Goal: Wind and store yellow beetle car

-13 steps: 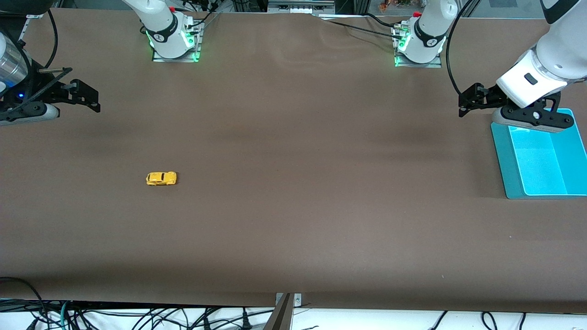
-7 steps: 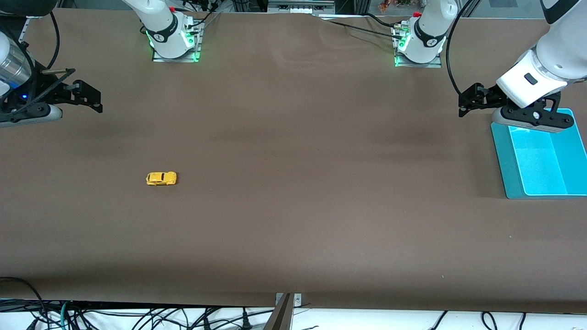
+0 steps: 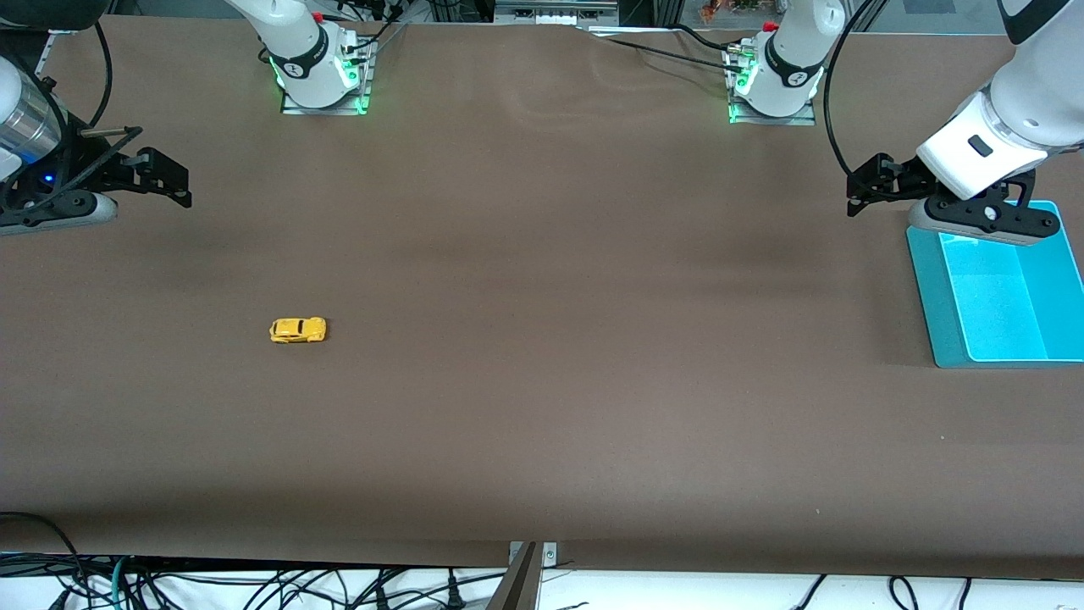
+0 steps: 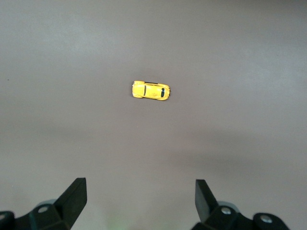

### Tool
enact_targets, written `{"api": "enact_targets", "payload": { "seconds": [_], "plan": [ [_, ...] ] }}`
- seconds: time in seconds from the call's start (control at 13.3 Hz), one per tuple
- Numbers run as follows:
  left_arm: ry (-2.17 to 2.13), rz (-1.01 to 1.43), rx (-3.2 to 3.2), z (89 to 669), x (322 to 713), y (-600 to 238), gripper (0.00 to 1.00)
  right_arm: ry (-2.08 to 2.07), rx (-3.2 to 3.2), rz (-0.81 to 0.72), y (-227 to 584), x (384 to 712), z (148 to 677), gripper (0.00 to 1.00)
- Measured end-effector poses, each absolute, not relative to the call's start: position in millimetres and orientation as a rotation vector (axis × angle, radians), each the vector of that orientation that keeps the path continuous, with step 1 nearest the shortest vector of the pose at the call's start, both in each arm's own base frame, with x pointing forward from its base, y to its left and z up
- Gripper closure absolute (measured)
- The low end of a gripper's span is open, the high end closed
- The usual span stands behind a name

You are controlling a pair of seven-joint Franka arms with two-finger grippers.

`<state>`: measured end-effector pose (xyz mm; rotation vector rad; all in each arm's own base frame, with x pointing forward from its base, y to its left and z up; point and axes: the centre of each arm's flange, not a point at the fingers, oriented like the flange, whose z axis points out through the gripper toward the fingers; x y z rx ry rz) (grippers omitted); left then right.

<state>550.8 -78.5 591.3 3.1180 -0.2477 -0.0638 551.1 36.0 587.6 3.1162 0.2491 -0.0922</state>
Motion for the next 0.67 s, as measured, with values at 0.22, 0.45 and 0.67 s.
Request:
{"api": "enact_targets", "payload": {
  "seconds": [0.22,0.45,0.67],
  "plan": [
    [-0.248,-0.064,3.118,591.3,550.8,-78.5,0.00,0.249,3.116,-0.097,36.0,550.8,587.3,0.00],
    [-0.248,-0.064,3.118,591.3,550.8,-78.5,0.00,0.249,3.116,-0.099,36.0,550.6,587.2,0.00],
    [-0.248,-0.064,3.118,591.3,550.8,-78.6,0.00,0.249,3.116,-0.107,35.9,550.1,586.8,0.00]
  ]
}}
